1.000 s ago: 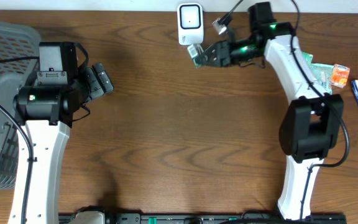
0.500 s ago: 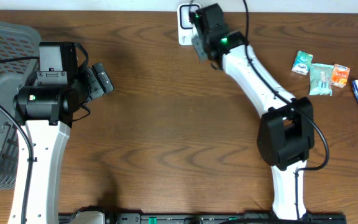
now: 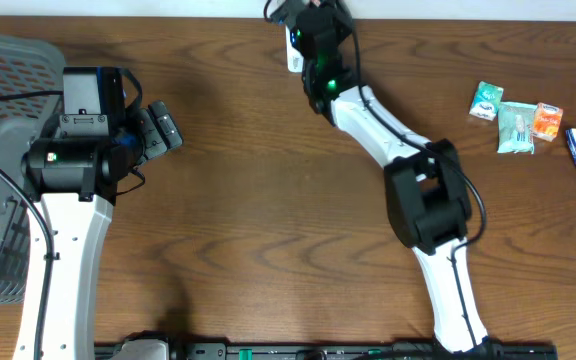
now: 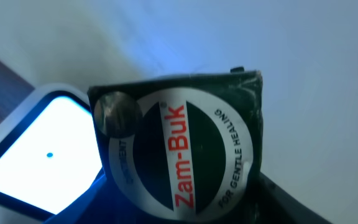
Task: Scan the item barcode
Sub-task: 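Carry the Zam-Buk tin to the right edge and release it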
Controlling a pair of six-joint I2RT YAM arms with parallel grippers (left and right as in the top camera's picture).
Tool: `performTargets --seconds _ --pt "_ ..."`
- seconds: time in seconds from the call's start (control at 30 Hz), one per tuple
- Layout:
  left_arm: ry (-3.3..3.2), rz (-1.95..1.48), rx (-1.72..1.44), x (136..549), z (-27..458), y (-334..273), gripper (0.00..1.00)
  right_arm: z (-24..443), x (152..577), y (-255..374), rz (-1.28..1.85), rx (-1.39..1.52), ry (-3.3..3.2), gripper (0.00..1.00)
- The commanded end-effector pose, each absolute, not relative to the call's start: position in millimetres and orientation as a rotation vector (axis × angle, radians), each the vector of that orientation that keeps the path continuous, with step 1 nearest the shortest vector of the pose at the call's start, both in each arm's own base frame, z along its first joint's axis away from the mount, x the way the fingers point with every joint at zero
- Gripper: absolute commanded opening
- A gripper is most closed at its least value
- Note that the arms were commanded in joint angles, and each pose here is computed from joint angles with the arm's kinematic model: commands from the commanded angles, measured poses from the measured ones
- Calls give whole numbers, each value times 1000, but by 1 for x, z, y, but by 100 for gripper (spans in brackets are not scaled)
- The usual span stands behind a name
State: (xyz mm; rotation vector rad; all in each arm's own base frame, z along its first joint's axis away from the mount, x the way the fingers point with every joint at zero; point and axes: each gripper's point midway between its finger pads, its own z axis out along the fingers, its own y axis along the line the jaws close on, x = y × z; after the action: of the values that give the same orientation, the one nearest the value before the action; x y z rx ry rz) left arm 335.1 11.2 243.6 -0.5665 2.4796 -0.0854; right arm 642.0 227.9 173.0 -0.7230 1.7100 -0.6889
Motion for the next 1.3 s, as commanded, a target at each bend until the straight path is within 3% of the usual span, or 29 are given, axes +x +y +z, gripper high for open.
performTargets --seconds 0.0,0.4,0.73,1.0,1.13,1.27 --pt "2478 -59 -570 335 243 16 98 152 647 225 -783 -772 1696 53" --pt "2478 -59 -570 335 243 16 98 150 647 218 -813 -756 1709 54" --pt "2478 -59 -570 335 243 16 98 201 647 183 -829 -604 1719 52" --pt "2478 -59 -570 335 243 16 98 260 627 73 -798 -341 1886 53" --pt "2478 -59 -570 335 243 16 98 242 603 -9 -811 -157 2082 54" --pt "2478 -59 -570 335 243 16 98 195 566 -86 -835 -7 2330 55"
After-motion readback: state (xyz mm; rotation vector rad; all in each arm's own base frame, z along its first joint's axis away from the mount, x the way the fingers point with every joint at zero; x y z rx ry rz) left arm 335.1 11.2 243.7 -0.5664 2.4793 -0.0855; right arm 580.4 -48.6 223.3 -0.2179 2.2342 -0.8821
